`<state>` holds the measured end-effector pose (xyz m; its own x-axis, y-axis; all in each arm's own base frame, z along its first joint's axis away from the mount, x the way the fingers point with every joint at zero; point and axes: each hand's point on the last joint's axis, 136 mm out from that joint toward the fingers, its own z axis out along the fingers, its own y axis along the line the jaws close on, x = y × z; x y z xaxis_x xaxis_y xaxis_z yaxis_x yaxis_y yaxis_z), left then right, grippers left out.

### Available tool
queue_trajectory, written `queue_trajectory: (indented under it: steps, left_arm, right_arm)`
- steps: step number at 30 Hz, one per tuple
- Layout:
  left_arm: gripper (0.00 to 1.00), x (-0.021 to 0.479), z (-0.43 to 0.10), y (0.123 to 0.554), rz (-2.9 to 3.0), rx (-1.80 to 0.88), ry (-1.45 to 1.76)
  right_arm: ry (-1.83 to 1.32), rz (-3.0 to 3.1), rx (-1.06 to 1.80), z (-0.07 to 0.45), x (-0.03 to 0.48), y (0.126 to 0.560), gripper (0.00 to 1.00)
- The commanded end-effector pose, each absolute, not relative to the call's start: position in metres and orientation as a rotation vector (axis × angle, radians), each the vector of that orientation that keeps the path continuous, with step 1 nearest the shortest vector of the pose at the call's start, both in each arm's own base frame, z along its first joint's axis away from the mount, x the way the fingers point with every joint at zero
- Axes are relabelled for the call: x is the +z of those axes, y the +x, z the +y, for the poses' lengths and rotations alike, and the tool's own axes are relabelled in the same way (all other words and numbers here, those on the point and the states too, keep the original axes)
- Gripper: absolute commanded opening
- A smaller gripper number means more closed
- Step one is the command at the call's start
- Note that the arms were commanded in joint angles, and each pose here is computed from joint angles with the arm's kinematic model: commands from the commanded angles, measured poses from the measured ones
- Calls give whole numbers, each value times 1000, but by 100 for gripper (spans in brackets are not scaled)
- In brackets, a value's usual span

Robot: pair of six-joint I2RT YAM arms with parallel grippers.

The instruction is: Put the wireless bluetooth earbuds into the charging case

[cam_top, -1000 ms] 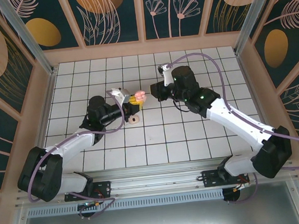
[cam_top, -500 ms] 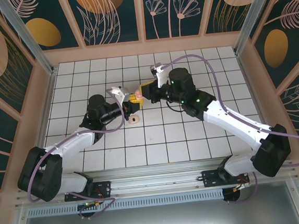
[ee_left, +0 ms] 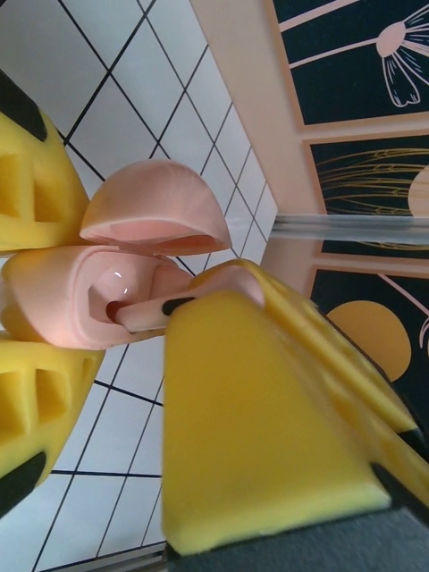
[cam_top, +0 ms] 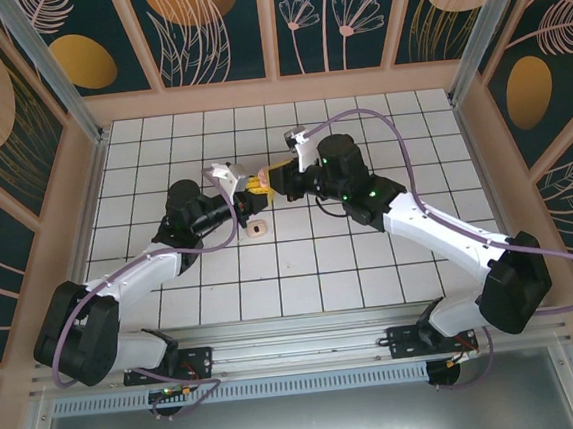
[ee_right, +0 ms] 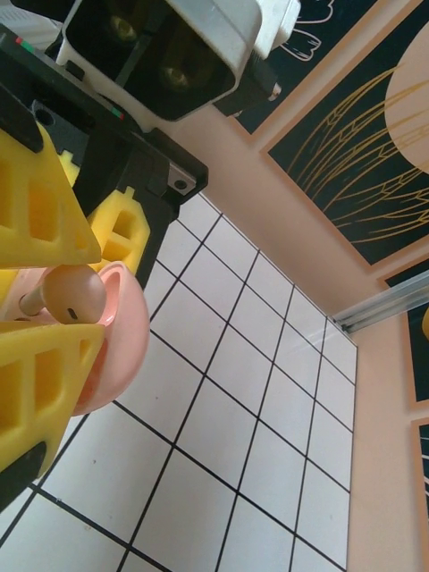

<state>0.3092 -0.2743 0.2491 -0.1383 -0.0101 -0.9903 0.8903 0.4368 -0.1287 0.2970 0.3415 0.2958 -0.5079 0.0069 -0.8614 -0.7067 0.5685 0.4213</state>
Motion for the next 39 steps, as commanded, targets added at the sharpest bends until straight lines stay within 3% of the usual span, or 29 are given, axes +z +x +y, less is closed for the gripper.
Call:
queue_trajectory:
  steps: [1,25,39]
  left_arm:
    - [9,277,-275,312,1420,-945,787]
    - [9,294,-267,316,1390,-910,710]
    - [9,291,-268,316,1399,-907,725]
  right_arm:
    - [-560,1894,1034,346,295,293,18]
    - [-534,1960,971,330,277,290,18]
    - [-537,1919,998,333,293,291,31]
